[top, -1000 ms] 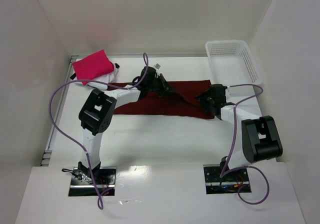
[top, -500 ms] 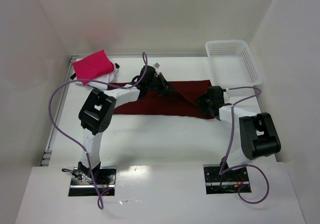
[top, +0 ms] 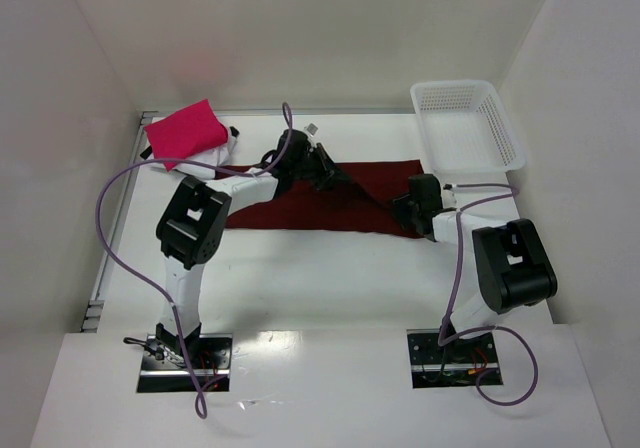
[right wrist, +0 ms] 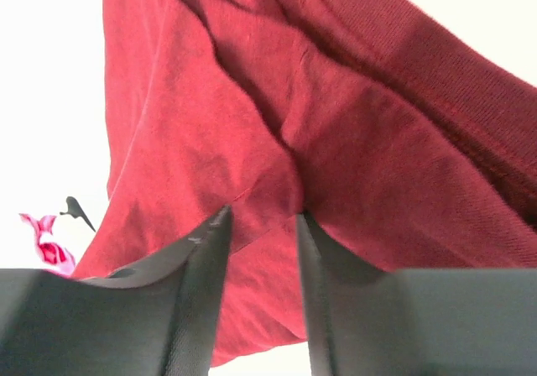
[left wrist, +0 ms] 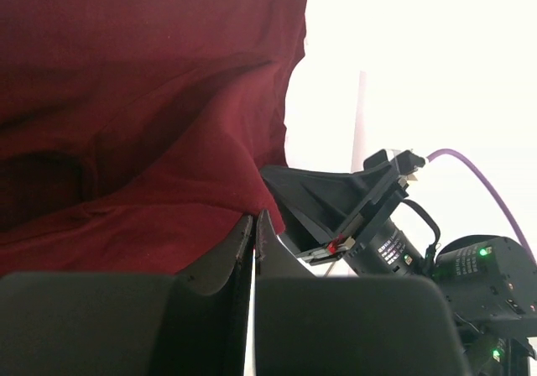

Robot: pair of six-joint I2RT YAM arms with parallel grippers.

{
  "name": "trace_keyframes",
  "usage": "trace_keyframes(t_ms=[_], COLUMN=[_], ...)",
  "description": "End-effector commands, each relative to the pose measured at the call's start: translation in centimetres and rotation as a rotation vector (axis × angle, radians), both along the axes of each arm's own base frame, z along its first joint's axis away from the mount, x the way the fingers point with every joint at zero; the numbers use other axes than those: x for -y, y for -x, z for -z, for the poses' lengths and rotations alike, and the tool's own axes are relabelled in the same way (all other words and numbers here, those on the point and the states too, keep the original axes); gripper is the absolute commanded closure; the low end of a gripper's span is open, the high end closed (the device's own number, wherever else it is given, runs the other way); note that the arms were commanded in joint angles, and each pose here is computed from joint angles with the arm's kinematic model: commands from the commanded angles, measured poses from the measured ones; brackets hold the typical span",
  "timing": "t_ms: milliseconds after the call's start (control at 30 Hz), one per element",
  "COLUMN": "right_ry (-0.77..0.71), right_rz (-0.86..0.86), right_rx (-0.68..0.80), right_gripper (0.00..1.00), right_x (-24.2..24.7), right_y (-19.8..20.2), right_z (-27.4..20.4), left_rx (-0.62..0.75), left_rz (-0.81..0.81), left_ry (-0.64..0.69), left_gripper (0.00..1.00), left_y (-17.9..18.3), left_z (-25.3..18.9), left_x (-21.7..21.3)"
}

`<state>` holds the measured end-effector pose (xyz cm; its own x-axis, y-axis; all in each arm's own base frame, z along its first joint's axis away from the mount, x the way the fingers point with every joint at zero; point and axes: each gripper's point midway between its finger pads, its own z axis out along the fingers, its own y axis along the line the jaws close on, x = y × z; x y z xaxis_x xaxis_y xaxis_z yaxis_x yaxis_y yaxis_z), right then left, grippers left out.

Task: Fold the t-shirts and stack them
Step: Fold the other side of the tshirt into a rectangle

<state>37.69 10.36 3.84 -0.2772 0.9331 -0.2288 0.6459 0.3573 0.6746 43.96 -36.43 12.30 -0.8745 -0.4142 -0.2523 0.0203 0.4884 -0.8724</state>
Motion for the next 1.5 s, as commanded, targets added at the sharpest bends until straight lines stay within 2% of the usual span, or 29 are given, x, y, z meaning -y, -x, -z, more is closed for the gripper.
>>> trace_keyframes(t_ms=[0, 67, 100, 200, 300, 800, 833, 867, 900, 967, 1000, 1033, 1067, 1133, 1300, 1333, 1400, 1433, 1467], right_ry=[0.019, 0.028, 0.028, 0.031, 0.056, 0.17, 0.168, 0.172, 0.178, 0.176, 0.176, 0.18, 0.174, 0.179, 0.202, 0.209, 0.235, 0.235, 0.241], right_rz=[0.089, 0.098, 0.098, 0.096, 0.084, 0.058, 0.067, 0.072, 0.067, 0.045, 0.031, 0.025, -0.002, -0.018, -0.071, -0.087, -0.131, -0.168, -0.19], right_rx=[0.077, 0.075, 0.075, 0.069, 0.079, 0.212, 0.227, 0.254, 0.258, 0.265, 0.264, 0.278, 0.285, 0.286, 0.371, 0.38, 0.42, 0.429, 0.434], right_gripper=[0.61, 0.68, 0.76, 0.91, 1.0, 1.0, 1.0, 1.0, 0.99, 0.9, 0.71, 0.62, 0.55, 0.43, 0.37, 0.37, 0.31, 0.3, 0.25], right_x=[1.1, 1.3, 1.3, 1.1, 1.1, 2.4, 2.7, 3.1, 3.1, 3.3, 3.0, 2.9, 2.5, 2.3, 1.9, 1.8, 1.6, 1.1, 1.0], right_y=[-1.2, -1.3, -1.4, -2.0, -2.9, -10.4, -10.8, -11.4, -11.8, -12.8, -13.2, -13.8, -13.9, -14.1, -13.6, -13.3, -12.5, -12.0, -11.1], right_z=[-1.5, -1.6, -1.6, -1.4, -1.7, -6.7, -7.4, -8.1, -8.0, -8.2, -7.9, -8.4, -8.7, -8.6, -12.4, -13.0, -15.0, -15.3, -16.1], left_rx=[0.033, 0.037, 0.031, 0.032, 0.034, 0.054, 0.06, 0.057, 0.05, 0.035, 0.034, 0.022, 0.04, 0.052, 0.108, 0.144, 0.162, 0.218, 0.206], left_rz=[-0.006, -0.006, -0.012, -0.007, -0.018, -0.038, -0.053, -0.063, -0.077, -0.091, -0.1, -0.107, -0.114, -0.118, -0.134, -0.129, -0.169, -0.166, -0.168], left_ry=[0.042, 0.05, 0.049, 0.06, 0.061, -0.005, -0.023, -0.031, -0.048, -0.067, -0.068, -0.079, -0.086, -0.092, -0.164, -0.167, -0.23, -0.269, -0.32], left_gripper=[1.0, 1.0, 1.0, 1.0, 1.0, 1.0, 0.99, 0.95, 0.85, 0.53, 0.43, 0.3, 0.25, 0.16, 0.07, 0.07, 0.01, 0.0, 0.0], left_y=[-0.9, -1.1, -1.2, -1.1, -1.6, -6.3, -6.9, -7.3, -7.6, -8.0, -8.2, -8.1, -8.2, -8.2, -7.9, -7.6, -7.7, -7.0, -6.0], left_z=[-1.3, -1.4, -1.2, -1.4, -1.5, -0.6, -0.3, -0.1, 0.1, 0.8, 0.8, 1.3, 0.8, 0.4, -1.6, -3.5, -4.6, -6.5, -6.3], left_x=[-0.5, -0.8, -1.1, -1.0, -1.6, -3.2, -3.8, -3.8, -4.5, -5.2, -5.6, -5.8, -6.0, -6.6, -9.5, -9.8, -12.1, -12.8, -13.7])
